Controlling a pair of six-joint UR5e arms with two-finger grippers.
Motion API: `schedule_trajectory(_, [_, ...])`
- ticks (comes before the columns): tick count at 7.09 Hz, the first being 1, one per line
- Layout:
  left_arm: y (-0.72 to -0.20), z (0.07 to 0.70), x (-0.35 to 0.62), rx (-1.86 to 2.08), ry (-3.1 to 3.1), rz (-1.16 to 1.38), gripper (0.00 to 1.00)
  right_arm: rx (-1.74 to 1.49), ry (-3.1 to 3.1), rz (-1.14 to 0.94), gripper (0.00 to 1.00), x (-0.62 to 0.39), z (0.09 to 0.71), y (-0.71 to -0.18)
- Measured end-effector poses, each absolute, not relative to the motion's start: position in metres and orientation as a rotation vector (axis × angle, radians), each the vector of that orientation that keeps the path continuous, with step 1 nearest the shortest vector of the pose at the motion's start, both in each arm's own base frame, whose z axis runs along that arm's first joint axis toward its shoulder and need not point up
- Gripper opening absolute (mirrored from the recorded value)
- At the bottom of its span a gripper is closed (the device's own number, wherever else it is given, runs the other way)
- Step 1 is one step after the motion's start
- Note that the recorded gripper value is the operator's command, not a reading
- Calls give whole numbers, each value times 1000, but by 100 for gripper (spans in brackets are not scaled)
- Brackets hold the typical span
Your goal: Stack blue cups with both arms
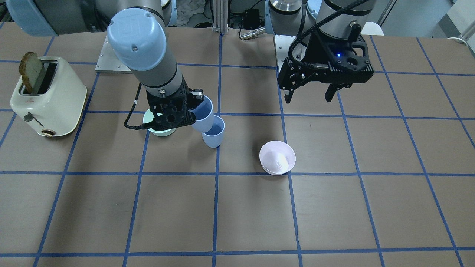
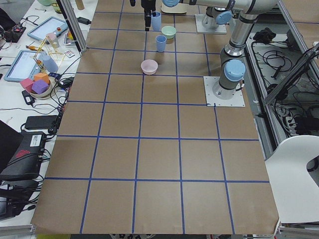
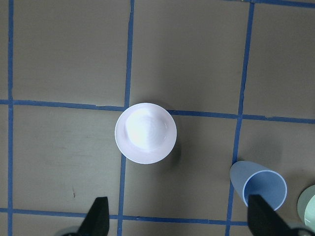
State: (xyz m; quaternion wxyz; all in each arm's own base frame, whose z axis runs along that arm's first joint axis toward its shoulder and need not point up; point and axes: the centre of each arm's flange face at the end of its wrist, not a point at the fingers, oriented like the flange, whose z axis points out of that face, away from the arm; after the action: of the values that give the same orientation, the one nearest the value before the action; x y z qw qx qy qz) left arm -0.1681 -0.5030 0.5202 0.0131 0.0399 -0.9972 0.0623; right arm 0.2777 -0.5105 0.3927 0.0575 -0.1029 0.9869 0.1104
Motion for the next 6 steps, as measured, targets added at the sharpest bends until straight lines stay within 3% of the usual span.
schedule_trajectory(6, [-497, 535, -154, 135, -3112, 241, 100, -248, 2985, 356, 0, 295, 359, -492])
